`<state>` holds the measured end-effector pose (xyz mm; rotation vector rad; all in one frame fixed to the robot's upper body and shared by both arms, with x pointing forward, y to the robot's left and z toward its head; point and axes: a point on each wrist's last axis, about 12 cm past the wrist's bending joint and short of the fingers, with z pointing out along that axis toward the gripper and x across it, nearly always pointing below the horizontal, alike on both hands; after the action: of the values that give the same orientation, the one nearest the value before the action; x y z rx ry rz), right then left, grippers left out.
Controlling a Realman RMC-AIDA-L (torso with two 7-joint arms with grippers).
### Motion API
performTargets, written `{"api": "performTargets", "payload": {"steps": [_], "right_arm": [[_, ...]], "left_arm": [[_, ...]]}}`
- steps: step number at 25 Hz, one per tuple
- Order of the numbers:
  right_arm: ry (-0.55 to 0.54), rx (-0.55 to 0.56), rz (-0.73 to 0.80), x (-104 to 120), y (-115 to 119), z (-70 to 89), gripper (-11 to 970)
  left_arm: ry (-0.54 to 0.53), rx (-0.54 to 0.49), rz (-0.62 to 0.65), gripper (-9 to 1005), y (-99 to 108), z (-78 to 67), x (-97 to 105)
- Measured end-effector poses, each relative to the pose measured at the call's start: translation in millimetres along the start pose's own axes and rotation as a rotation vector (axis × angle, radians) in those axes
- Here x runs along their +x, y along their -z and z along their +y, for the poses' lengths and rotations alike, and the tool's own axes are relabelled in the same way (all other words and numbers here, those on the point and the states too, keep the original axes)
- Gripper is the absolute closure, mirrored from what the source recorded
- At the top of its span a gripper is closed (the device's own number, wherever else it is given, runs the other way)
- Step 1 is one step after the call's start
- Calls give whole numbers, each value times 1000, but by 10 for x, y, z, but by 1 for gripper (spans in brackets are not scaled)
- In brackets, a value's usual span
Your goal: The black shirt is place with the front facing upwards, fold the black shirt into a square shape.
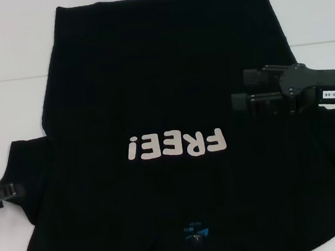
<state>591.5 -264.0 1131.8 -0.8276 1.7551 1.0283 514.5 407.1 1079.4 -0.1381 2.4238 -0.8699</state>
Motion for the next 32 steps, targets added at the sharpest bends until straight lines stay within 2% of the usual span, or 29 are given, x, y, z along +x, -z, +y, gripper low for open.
{"api": "performTargets", "payload": {"steps": [7,22,28,32], "right_arm": [[-3,4,-13,-12,25,-7,41],[-8,16,-21,-48,45,-32,42],[-5,17,-28,-63,48,-34,41],[0,17,-28,-74,53,-34,41]], "left_arm": [[-28,-39,48,106,-140,-41,-88],[-58,-37,50,114,-195,-112,-202],[-71,-82,56,117,-241,-97,-223],[-77,-99,58,193,-273,-106,-240]]}}
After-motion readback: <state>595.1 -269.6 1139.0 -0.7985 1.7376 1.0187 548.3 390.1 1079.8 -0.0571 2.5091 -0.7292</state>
